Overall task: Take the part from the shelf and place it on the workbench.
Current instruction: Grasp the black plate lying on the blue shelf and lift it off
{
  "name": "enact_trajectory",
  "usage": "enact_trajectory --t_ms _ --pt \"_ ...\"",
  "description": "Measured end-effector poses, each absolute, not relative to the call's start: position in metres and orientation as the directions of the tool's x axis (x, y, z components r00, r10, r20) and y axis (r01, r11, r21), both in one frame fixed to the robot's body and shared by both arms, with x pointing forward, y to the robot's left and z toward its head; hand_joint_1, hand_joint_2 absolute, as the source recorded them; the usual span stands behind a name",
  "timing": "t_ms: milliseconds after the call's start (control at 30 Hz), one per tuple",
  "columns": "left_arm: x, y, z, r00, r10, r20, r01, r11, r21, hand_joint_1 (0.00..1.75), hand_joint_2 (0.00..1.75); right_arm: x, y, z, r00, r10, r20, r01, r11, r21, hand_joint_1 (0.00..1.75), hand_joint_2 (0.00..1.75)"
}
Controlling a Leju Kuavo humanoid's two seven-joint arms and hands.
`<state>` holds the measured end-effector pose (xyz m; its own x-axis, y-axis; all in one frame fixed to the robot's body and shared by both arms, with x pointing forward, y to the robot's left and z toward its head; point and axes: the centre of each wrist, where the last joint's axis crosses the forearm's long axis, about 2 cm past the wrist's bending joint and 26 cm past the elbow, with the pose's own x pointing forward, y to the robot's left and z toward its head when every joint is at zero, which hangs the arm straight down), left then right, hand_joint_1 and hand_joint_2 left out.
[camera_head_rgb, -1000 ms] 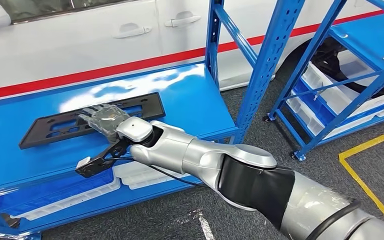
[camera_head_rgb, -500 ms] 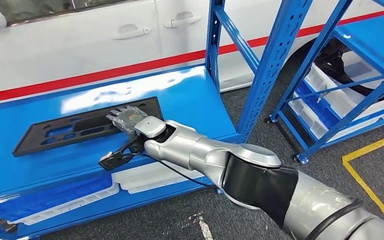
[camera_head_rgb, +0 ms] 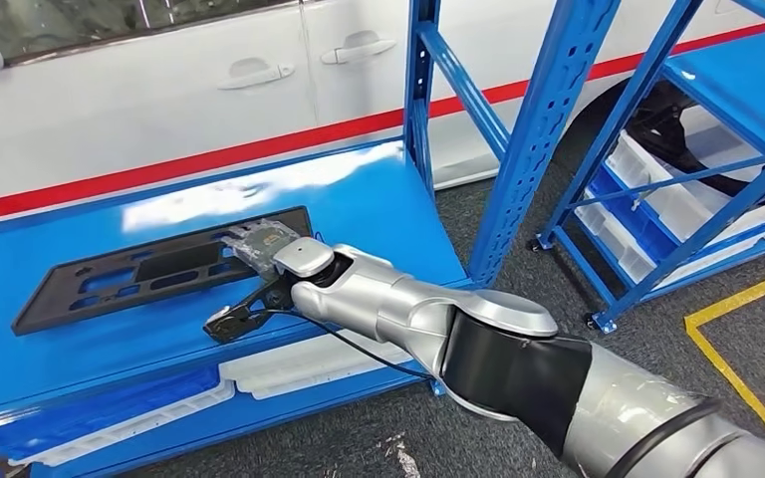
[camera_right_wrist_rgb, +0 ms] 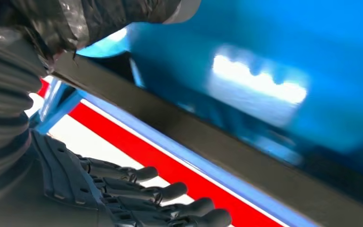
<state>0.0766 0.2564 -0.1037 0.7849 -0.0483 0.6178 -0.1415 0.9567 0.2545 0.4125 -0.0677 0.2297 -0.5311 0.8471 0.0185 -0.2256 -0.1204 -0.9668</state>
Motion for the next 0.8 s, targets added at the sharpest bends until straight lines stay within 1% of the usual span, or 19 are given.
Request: enact_trajectory --t_ms 567,633,667,700,767,800 --pt "0.075 0.253 -0.104 0.775 -0.033 0.631 -0.15 0.961 0.235 0.0 0.0 0.408 -0.065 0.219 -0.542 0.839 0.044 -0.267 -0.123 -0.956 0.0 1.75" --pt "0.076 0.252 -0.104 0.772 -0.032 0.635 -0.15 0.962 0.23 0.0 0.0 0.408 -0.064 0.22 -0.544 0.838 0.047 -0.274 -0.124 -0.954 0.59 1.75" --pt "0.076 0.252 -0.104 0.77 -0.031 0.637 -0.15 0.962 0.229 0.0 0.0 0.408 -0.064 0.219 -0.545 0.837 0.049 -0.281 -0.127 -0.951 0.97 1.75" --pt "0.076 0.252 -0.104 0.77 -0.03 0.637 -0.151 0.962 0.228 0.0 0.0 0.407 -0.064 0.218 -0.547 0.836 0.053 -0.29 -0.13 -0.948 1.4 1.75" --pt "0.075 0.252 -0.104 0.771 -0.027 0.637 -0.153 0.962 0.227 0.0 0.0 0.407 -0.064 0.216 -0.551 0.832 0.064 -0.312 -0.135 -0.941 1.68 1.75" --pt "0.074 0.252 -0.104 0.771 -0.026 0.637 -0.154 0.962 0.226 0.0 0.0 0.406 -0.064 0.216 -0.554 0.83 0.069 -0.318 -0.134 -0.939 1.75 1.75"
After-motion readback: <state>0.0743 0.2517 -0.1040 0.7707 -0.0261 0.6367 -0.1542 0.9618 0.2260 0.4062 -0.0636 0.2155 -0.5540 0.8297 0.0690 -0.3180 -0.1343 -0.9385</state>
